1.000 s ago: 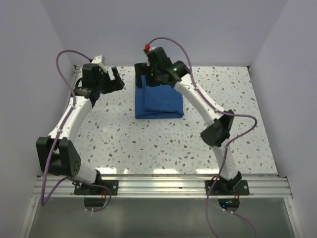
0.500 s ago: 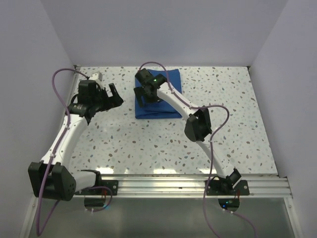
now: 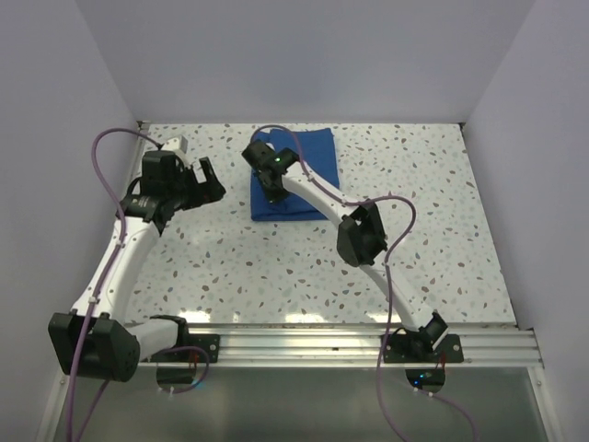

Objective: Open and lay out the surgical kit
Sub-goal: Open the surgical kit at the center of the board.

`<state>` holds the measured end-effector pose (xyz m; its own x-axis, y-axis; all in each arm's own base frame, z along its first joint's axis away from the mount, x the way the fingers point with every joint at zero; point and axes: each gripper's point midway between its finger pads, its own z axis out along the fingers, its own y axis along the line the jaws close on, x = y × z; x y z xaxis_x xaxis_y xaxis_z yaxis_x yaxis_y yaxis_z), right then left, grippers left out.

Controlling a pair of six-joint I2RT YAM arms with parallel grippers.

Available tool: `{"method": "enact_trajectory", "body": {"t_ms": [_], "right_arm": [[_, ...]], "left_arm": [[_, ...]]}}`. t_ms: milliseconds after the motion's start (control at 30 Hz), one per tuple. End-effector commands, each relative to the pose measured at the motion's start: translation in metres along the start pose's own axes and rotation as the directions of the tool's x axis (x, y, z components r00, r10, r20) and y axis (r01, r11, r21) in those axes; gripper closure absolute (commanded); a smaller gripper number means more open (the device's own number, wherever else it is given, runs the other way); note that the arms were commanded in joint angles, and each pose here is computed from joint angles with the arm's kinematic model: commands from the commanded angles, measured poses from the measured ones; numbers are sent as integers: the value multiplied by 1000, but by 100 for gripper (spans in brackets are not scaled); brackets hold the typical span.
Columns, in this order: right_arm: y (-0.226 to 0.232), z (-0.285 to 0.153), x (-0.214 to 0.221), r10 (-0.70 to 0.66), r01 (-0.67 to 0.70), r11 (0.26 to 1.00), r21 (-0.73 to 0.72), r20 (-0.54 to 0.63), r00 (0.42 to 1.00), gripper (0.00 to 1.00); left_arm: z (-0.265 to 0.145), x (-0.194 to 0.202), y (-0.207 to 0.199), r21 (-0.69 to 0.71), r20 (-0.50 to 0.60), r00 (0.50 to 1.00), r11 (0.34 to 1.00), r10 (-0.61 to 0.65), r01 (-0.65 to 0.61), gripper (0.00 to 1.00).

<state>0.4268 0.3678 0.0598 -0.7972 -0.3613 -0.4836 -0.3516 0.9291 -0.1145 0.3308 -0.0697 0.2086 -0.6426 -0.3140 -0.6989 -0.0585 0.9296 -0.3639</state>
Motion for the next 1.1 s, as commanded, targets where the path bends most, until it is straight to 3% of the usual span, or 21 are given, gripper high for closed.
{"method": "enact_trajectory", "body": {"t_ms": [0, 33, 133, 167, 200, 233, 300, 367, 400, 433, 467, 533, 567, 600, 633, 667, 700, 867, 1067], "right_arm": [[-14, -11, -2, -15, 15, 999, 28, -3, 1000, 96], [-20, -29, -15, 5, -6, 1000, 26, 35, 999, 100], [-53, -62, -42, 74, -80, 995, 52, 117, 990, 100], [-78, -94, -61, 122, -134, 990, 54, 186, 975, 100], [-96, -102, -63, 149, -169, 982, 81, 203, 968, 100], [-113, -112, -66, 178, -203, 975, 93, 223, 958, 100], [-167, -155, -79, 268, -311, 945, 96, 312, 911, 100], [-217, -158, -61, 312, -373, 912, 170, 303, 900, 100], [-233, -176, -57, 325, -397, 899, 184, 327, 887, 100], [-251, -169, -40, 328, -407, 877, 255, 301, 896, 100], [-273, -170, -29, 354, -439, 848, 296, 299, 886, 100], [-294, -171, 0, 379, -460, 809, 366, 275, 884, 100], [-312, -174, 13, 397, -481, 771, 417, 275, 875, 100], [-318, -167, 33, 416, -478, 751, 455, 236, 878, 94], [-325, -172, 42, 432, -492, 729, 476, 238, 870, 34], [-339, -173, 53, 456, -506, 697, 507, 231, 859, 7], [-343, -170, 68, 477, -504, 679, 533, 202, 856, 1], [-370, -194, 86, 551, -590, 604, 536, 255, 795, 2], [-365, -202, 74, 563, -615, 624, 481, 269, 781, 2]], "left_arm": [[2, -15, -6, 2, 11, 1000, 1000, 28, -28, 0], [10, -16, -7, -4, -3, 1000, 1000, 29, -29, 0], [20, -36, -24, -6, 14, 998, 998, 60, -60, 0], [24, -37, -39, 14, 9, 996, 996, 87, -87, 0], [22, -56, -55, 32, 46, 993, 993, 109, -110, 0], [40, -50, -58, 3, 0, 992, 992, 127, -127, 0], [47, -64, -95, 33, 20, 982, 981, 189, -189, 0], [80, -43, -119, 38, -58, 968, 970, 243, -241, 0], [82, -57, -139, 62, -24, 964, 963, 264, -262, 0], [108, -39, -143, 53, -82, 952, 955, 294, -290, 0], [110, -40, -173, 95, -57, 939, 938, 338, -332, 0], [145, 2, -193, 103, -133, 899, 908, 417, -406, 0], [150, 3, -206, 107, -119, 888, 895, 443, -432, 0], [160, 17, -213, 105, -137, 876, 886, 463, -452, 0], [179, 46, -216, 88, -183, 847, 866, 499, -492, 0], [185, 52, -223, 86, -181, 842, 861, 508, -501, 0], [192, 63, -225, 82, -192, 834, 855, 517, -511, 0], [221, 120, -227, 89, -271, 780, 821, 564, -563, 0], [237, 151, -214, 34, -324, 710, 758, 625, -652, 0]]}}
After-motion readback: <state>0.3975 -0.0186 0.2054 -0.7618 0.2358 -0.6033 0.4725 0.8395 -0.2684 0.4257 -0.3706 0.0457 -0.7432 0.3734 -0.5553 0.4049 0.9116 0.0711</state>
